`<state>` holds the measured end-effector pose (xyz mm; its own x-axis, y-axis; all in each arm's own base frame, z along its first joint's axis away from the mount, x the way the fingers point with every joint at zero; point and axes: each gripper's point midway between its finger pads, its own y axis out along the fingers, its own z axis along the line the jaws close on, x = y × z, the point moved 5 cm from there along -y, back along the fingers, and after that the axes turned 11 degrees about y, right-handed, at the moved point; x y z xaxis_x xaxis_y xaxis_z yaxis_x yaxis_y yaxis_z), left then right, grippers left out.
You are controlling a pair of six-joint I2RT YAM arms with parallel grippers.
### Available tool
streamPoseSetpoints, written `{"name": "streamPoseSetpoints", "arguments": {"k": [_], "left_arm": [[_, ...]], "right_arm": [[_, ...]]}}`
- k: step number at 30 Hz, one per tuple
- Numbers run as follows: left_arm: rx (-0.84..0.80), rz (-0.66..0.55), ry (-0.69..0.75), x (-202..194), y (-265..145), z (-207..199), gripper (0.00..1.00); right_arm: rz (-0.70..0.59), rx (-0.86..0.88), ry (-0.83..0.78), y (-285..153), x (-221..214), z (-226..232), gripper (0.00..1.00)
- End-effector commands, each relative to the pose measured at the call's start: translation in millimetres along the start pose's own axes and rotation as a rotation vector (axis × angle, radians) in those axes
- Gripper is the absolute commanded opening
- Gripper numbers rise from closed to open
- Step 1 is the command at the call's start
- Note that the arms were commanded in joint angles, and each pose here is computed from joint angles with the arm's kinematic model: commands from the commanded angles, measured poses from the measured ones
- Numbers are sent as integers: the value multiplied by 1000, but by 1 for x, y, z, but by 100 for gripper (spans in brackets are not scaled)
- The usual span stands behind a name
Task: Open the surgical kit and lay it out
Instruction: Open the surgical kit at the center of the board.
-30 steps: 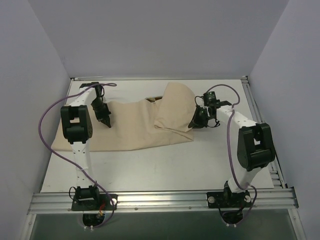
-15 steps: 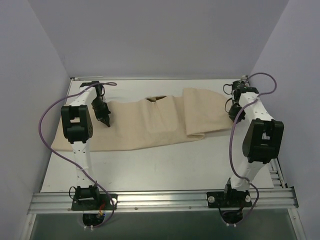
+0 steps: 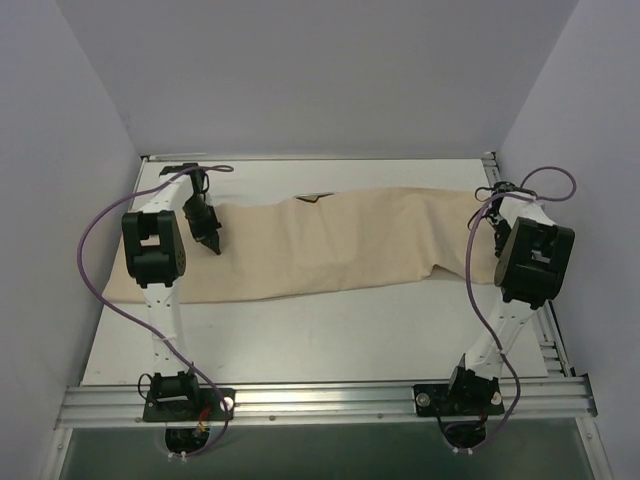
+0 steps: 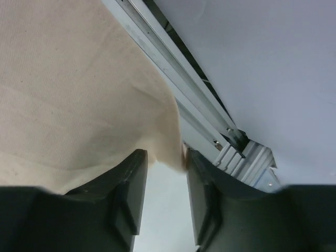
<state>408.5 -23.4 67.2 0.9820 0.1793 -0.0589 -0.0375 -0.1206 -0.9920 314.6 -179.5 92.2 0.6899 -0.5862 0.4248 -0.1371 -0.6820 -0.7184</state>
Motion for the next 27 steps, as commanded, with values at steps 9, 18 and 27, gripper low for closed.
{"name": "streamPoseSetpoints", "arguments": {"k": [9,18,27], "left_arm": [[1,-100,4,13,-31,-4,5],[14,-91,24,15,-32,-4,5],[20,-104,54,14,-34,-20,5]], "right_arm": [[-125,446,203,-81,69,25,71],[-204,682,286,-88,131,102,53],[3,795,437,-92,128,156,61]]}}
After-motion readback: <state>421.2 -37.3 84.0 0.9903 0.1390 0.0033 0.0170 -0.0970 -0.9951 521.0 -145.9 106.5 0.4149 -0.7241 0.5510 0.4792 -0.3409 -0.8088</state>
